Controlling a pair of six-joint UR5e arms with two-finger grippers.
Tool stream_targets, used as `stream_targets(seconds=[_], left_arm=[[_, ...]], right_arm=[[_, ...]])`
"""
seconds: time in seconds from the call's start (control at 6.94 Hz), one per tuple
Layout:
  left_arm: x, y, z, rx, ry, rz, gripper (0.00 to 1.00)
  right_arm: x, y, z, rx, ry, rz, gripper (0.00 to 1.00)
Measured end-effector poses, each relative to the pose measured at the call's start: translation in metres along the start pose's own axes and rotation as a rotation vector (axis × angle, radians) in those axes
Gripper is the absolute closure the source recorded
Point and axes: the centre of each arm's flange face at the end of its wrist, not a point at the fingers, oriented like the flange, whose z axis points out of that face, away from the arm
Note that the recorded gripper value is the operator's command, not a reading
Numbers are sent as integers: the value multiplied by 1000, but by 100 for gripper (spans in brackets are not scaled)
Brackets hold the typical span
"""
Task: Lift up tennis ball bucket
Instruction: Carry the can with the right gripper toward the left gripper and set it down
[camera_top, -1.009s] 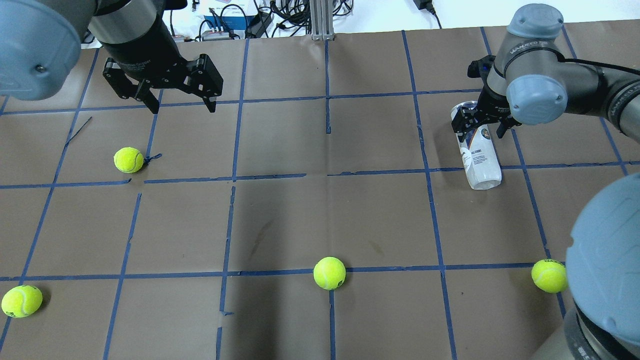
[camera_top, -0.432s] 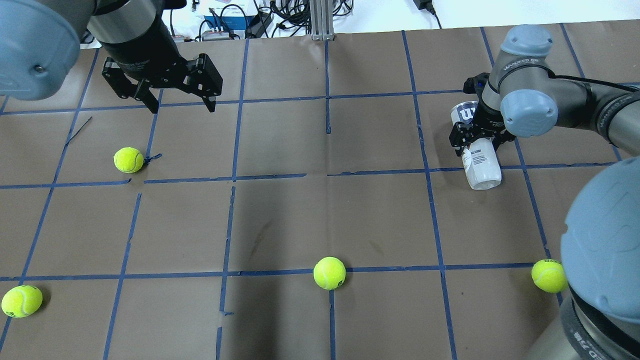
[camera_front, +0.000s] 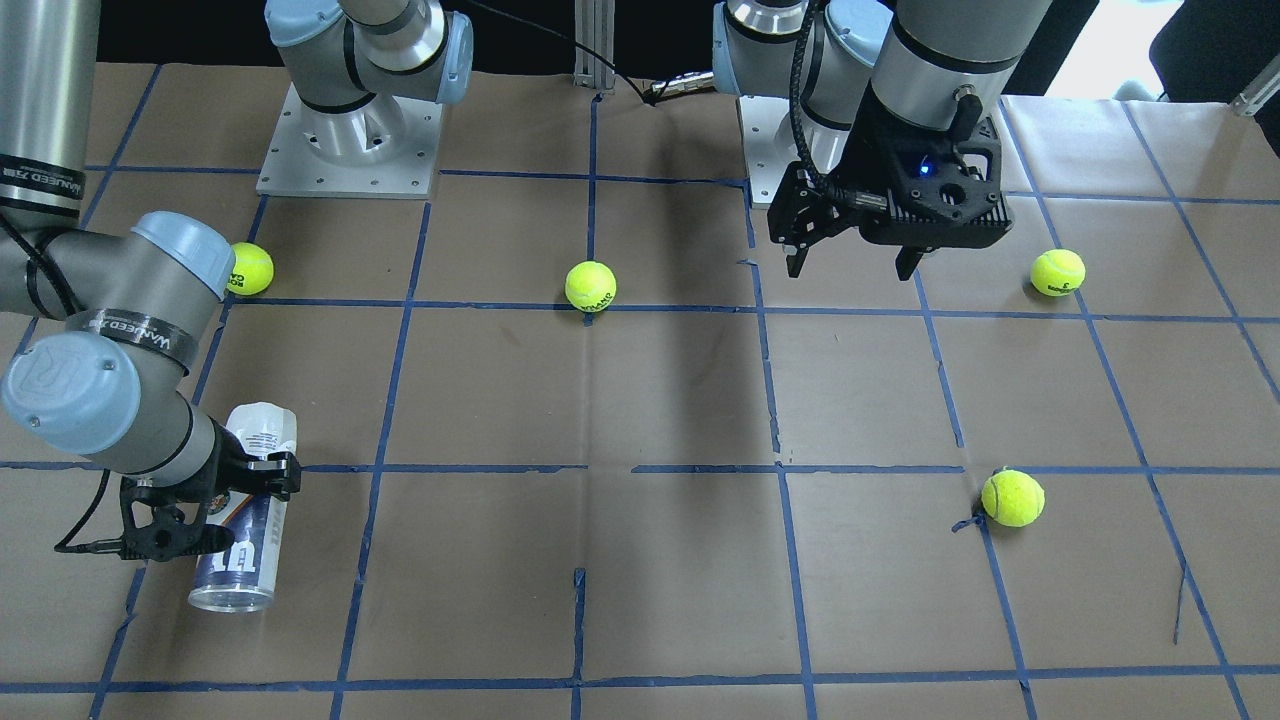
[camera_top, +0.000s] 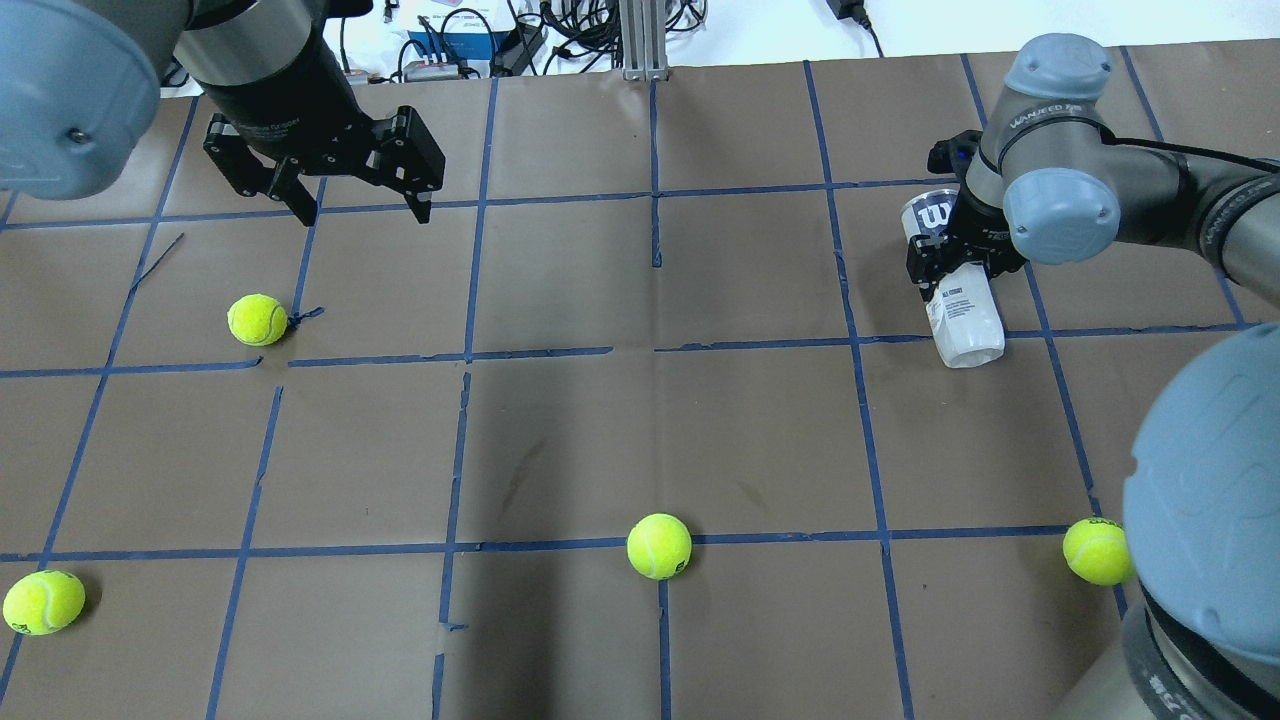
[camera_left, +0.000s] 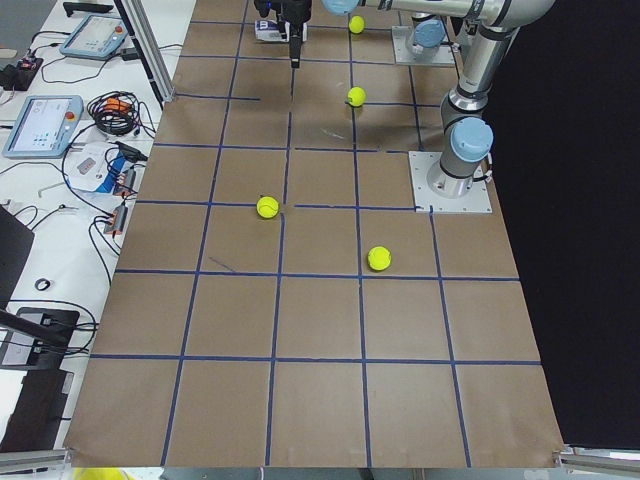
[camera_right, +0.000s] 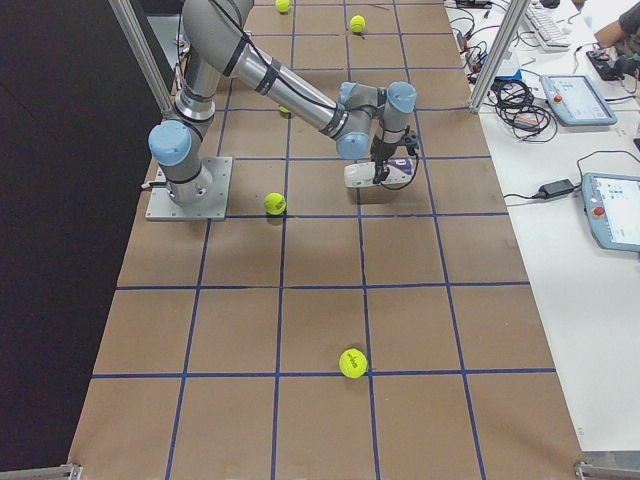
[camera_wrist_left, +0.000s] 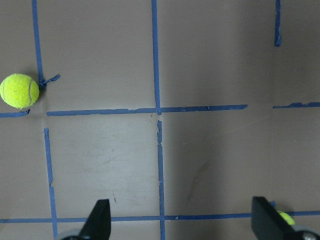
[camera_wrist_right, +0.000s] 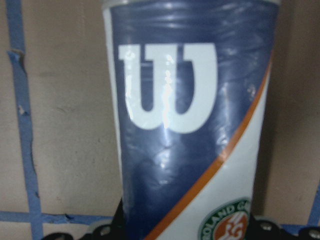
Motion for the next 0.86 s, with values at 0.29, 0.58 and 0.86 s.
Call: stream_targets(seconds=[0.29, 0.58, 0.86], left_arm=[[0, 0, 0, 1, 0, 0, 0], [0, 0, 0, 1, 0, 0, 0], [-1, 0, 0, 1, -1, -2, 0]], right_arm=[[-71, -24, -45, 93, 33, -288, 38], [-167, -51, -77, 183, 66, -621, 36], [-267, -66, -74, 263, 113, -943, 35]])
